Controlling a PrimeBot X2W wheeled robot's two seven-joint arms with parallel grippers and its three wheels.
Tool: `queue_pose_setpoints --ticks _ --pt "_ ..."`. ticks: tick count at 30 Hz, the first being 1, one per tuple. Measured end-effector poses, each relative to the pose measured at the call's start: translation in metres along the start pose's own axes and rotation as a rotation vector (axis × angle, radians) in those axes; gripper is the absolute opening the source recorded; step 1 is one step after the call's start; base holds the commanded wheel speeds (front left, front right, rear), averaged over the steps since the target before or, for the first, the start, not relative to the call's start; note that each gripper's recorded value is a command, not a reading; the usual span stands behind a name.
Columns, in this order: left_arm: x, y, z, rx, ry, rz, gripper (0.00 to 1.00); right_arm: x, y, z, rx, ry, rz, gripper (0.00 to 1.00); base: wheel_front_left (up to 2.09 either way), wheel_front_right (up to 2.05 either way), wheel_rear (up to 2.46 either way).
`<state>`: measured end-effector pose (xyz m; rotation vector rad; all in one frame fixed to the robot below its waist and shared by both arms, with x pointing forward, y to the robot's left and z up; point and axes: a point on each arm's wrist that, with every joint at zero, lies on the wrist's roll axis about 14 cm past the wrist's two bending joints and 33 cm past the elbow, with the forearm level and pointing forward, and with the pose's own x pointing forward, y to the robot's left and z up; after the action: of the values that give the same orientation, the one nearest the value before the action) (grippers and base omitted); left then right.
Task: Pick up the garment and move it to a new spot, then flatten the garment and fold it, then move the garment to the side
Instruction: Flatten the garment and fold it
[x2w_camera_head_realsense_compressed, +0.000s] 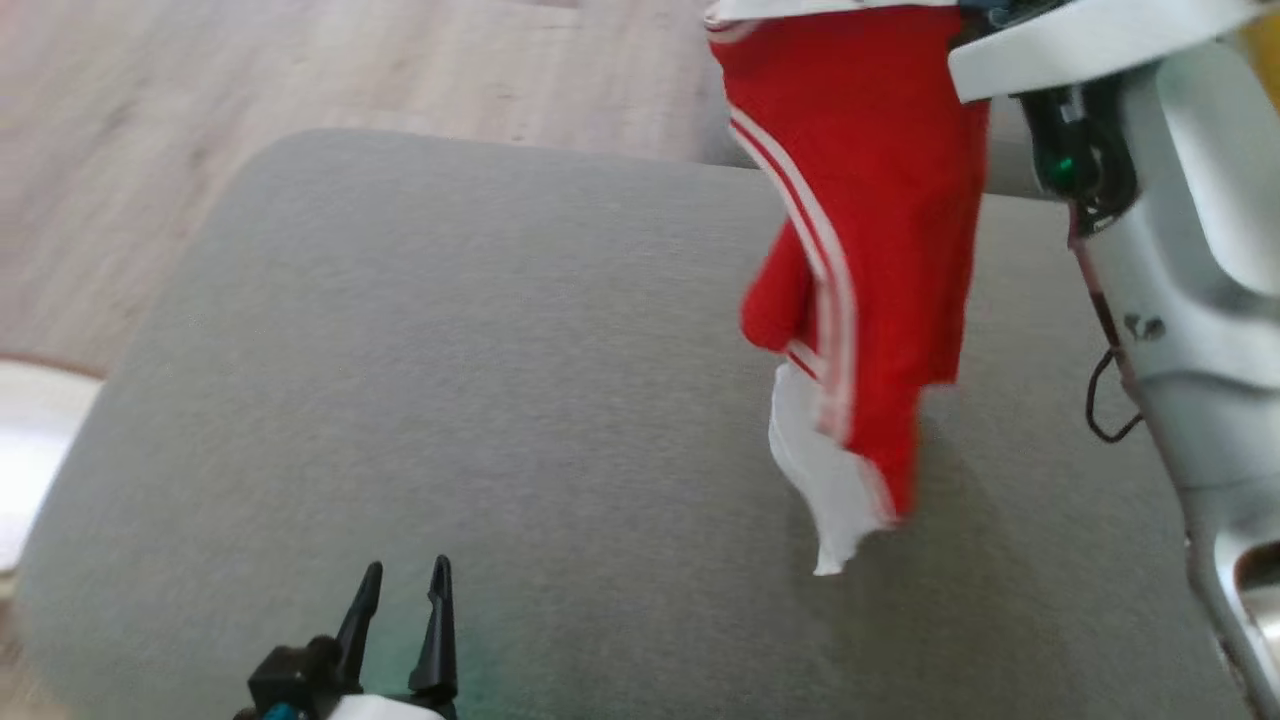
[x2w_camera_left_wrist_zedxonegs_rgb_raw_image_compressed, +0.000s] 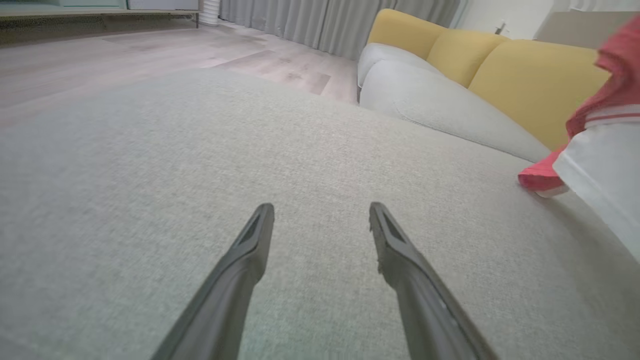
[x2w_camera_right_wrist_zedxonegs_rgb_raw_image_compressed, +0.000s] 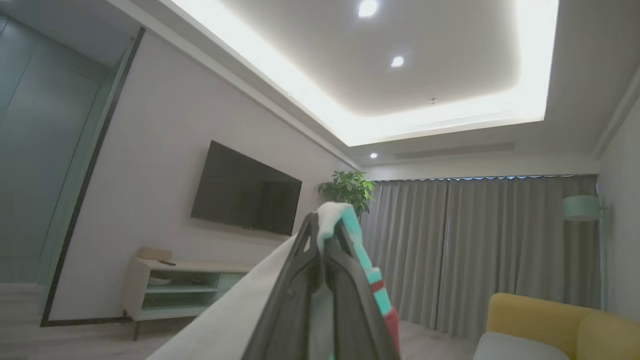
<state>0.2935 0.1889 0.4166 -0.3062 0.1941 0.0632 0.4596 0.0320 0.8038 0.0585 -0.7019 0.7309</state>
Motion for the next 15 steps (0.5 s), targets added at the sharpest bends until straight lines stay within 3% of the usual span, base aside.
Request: queue_pose_setpoints --ticks 6,15 --pt "-0.025 0.023 -0.006 -0.037 -0.006 0.091 1.00 0.024 0.025 -0.028 0.039 0.059 0.056 0.00 0.00 0.00 0.00" --pt "-0.055 0.053 -0.018 -0.071 0.002 0.217 1.00 0.054 0.062 -0.011 0.154 -0.034 0.119 0.00 0.00 0.00 0.00"
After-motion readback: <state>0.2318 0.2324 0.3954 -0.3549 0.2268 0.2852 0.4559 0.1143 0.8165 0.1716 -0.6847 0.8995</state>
